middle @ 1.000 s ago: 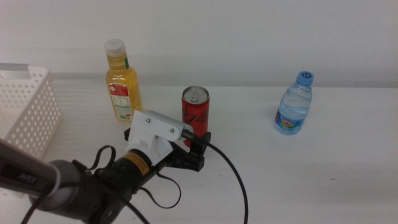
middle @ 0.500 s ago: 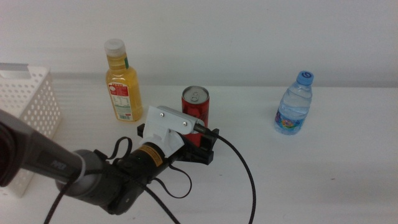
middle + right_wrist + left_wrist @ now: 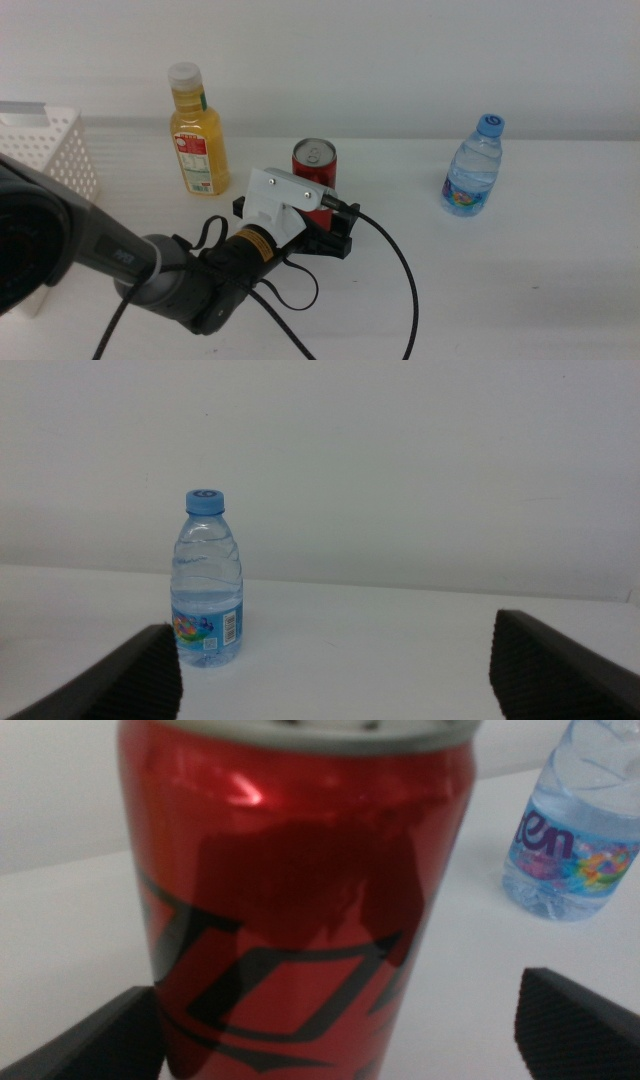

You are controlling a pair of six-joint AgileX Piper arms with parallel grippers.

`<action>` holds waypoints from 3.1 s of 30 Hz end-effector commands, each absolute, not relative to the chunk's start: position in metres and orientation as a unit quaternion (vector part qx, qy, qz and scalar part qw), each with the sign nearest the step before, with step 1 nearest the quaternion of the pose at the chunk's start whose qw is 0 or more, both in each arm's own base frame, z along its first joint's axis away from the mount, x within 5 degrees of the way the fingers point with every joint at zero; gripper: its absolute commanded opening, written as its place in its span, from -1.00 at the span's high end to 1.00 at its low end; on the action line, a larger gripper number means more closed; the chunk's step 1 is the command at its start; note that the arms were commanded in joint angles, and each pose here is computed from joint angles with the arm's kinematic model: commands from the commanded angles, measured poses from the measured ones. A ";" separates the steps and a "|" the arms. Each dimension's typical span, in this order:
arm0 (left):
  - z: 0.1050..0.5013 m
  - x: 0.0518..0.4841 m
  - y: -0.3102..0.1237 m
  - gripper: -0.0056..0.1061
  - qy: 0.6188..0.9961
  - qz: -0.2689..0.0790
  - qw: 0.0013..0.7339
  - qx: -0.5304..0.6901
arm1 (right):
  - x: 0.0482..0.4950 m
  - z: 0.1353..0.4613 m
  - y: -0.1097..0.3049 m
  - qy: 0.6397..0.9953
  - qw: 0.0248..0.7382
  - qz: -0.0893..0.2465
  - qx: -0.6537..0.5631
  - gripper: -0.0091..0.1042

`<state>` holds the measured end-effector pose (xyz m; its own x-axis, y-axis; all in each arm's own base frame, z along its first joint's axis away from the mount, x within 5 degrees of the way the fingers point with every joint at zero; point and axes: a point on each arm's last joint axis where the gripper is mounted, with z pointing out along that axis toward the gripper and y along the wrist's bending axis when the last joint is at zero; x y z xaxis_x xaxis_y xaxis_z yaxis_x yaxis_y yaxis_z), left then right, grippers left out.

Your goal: Use arms to grab the bottles and put them into the dustbin to the left of the table.

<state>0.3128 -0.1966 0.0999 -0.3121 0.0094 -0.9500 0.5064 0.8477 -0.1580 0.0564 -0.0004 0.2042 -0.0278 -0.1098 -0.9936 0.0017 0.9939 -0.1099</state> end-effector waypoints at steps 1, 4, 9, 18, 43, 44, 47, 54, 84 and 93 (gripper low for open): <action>0.099 0.315 -0.200 -0.78 0.774 -0.229 0.567 0.165 | 0.055 0.192 0.000 0.717 0.694 -0.044 -0.042 -0.60; 0.099 0.318 -0.203 -0.78 0.771 -0.232 0.568 0.170 | 0.055 0.192 0.000 0.717 0.694 -0.044 -0.042 -0.60; 0.101 0.320 -0.206 -0.78 0.770 -0.233 0.568 0.174 | 0.055 0.192 0.000 0.717 0.694 -0.044 -0.042 -0.60; 0.105 0.327 -0.209 -0.78 0.771 -0.231 0.568 0.172 | 0.055 0.192 0.000 0.717 0.694 -0.044 -0.042 -0.60; 0.092 0.341 -0.218 -0.63 0.770 -0.223 0.568 0.185 | 0.055 0.192 0.000 0.717 0.694 -0.044 -0.042 -0.60; 0.092 0.341 -0.218 -0.56 0.769 -0.219 0.569 0.190 | 0.055 0.192 0.000 0.717 0.694 -0.044 -0.042 -0.60; 0.090 0.340 -0.218 -0.27 0.771 -0.211 0.567 0.199 | 0.055 0.192 0.000 0.717 0.694 -0.044 -0.042 -0.60; 0.092 0.340 -0.219 0.68 0.764 -0.214 0.572 0.210 | 0.055 0.192 0.000 0.717 0.694 -0.044 -0.042 -0.60; 0.244 0.217 -0.134 0.93 0.882 -0.120 0.397 0.225 | 0.055 0.192 0.000 0.717 0.694 -0.043 -0.041 -0.60; 0.298 0.216 -0.099 0.93 0.936 -0.046 0.261 0.230 | 0.055 0.192 0.000 0.717 0.694 -0.043 -0.041 -0.60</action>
<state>0.2147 -0.1068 0.2829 -0.7580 0.3943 -0.5196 0.4484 0.8935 0.0239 0.0564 -0.0004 0.2042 -0.0278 -0.1098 -0.9936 0.0017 0.9939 -0.1099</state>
